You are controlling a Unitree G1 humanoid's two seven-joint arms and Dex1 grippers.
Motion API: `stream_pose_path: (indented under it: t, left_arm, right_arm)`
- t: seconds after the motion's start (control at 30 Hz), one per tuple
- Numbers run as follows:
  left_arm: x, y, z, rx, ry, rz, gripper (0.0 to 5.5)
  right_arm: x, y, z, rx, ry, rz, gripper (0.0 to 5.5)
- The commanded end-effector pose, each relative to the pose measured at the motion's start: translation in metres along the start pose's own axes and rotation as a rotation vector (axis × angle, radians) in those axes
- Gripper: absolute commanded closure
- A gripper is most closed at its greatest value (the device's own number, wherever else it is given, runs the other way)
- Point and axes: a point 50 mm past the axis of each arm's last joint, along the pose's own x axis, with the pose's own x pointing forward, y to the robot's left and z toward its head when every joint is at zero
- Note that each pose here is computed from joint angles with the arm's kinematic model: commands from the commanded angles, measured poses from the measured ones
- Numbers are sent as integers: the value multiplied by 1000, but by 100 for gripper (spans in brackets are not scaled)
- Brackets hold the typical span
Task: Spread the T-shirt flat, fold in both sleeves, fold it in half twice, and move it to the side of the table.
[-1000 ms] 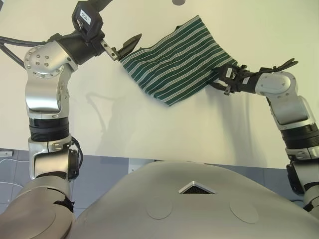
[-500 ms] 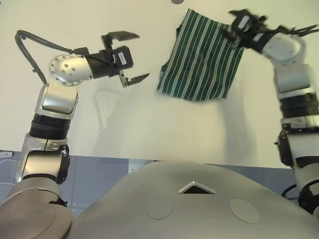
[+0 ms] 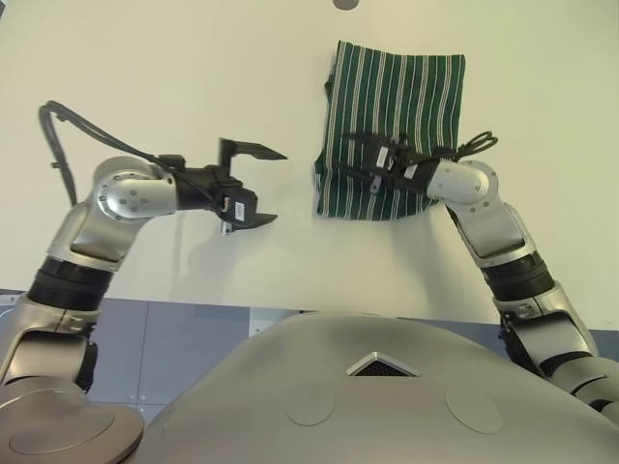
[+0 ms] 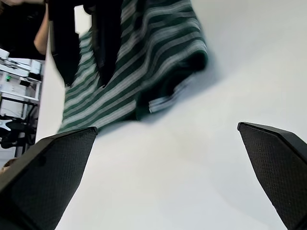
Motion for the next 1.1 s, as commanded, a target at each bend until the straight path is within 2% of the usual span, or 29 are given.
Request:
stream_pose_path:
  t: [0.03,0.1,0.13,0.2,0.33,0.47,0.73,0.87,1.03,1.1]
  left_arm:
    - [21,1,1,-1,-28,21,12]
    - [32,-2,0,17,-32,-14,12]
    - [37,-4,-2,38,-24,-40,31]
    - [43,-10,-10,77,13,-95,57]
    - [50,-11,-28,197,101,-167,134]
    - [58,-11,-33,214,99,-182,202]
    - [73,-25,-31,176,29,-276,362]
    - [76,-25,-36,173,38,-324,446]
    - [81,-19,-44,120,49,-335,542]
    - [81,-19,-45,100,44,-340,550]
  right_arm:
    - [-66,-42,-1,-150,171,-24,335]
    - [-106,-51,-18,-222,354,30,335]
    - [-122,-54,-24,-243,416,52,335]
    - [-142,-56,-26,-257,467,84,335]
    - [-152,-40,-29,-247,467,128,335]
    - [-163,-16,-42,-255,513,241,335]
    - [-145,-5,-58,-413,476,316,335]
    - [-141,0,-74,-468,529,384,335]
    - [-139,6,-80,-435,538,454,434]
    - [-134,5,-81,-439,539,459,479]
